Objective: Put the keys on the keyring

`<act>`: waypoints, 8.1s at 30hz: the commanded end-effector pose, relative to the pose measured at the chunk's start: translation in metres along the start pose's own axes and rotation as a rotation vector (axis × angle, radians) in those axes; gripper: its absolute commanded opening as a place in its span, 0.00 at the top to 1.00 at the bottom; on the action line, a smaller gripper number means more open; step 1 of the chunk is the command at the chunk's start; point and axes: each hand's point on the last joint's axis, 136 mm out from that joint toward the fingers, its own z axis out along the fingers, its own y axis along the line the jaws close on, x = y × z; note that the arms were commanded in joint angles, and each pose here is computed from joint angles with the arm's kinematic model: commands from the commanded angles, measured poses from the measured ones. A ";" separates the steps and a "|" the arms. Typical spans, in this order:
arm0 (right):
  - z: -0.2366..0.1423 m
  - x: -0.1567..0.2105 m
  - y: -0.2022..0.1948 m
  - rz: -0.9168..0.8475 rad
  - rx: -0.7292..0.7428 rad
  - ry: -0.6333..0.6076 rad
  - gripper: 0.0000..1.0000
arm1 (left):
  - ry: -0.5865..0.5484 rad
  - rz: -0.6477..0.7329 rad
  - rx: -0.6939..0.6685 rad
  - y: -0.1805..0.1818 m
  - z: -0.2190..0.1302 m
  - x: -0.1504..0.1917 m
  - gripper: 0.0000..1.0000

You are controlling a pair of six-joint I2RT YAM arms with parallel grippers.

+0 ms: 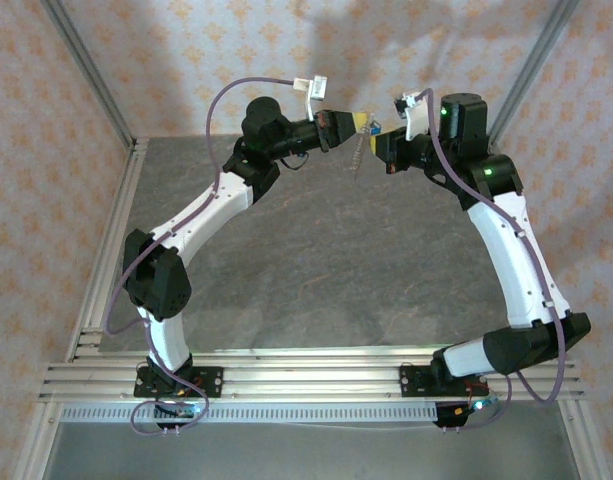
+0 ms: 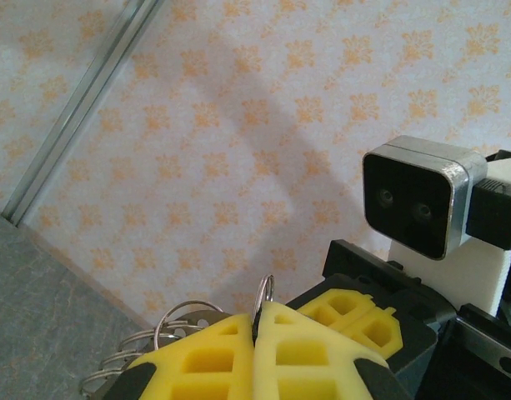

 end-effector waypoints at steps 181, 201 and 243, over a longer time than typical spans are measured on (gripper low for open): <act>0.100 0.236 -0.003 0.515 0.008 0.403 0.09 | -0.156 -0.053 -0.404 0.041 -0.106 0.006 0.19; -0.039 0.137 -0.172 0.341 0.937 -0.234 0.00 | -0.436 0.490 -1.350 0.046 -0.335 0.013 0.00; -0.004 0.291 -0.253 0.243 0.988 -0.168 0.01 | -0.014 0.380 -1.528 0.258 -0.426 0.161 0.00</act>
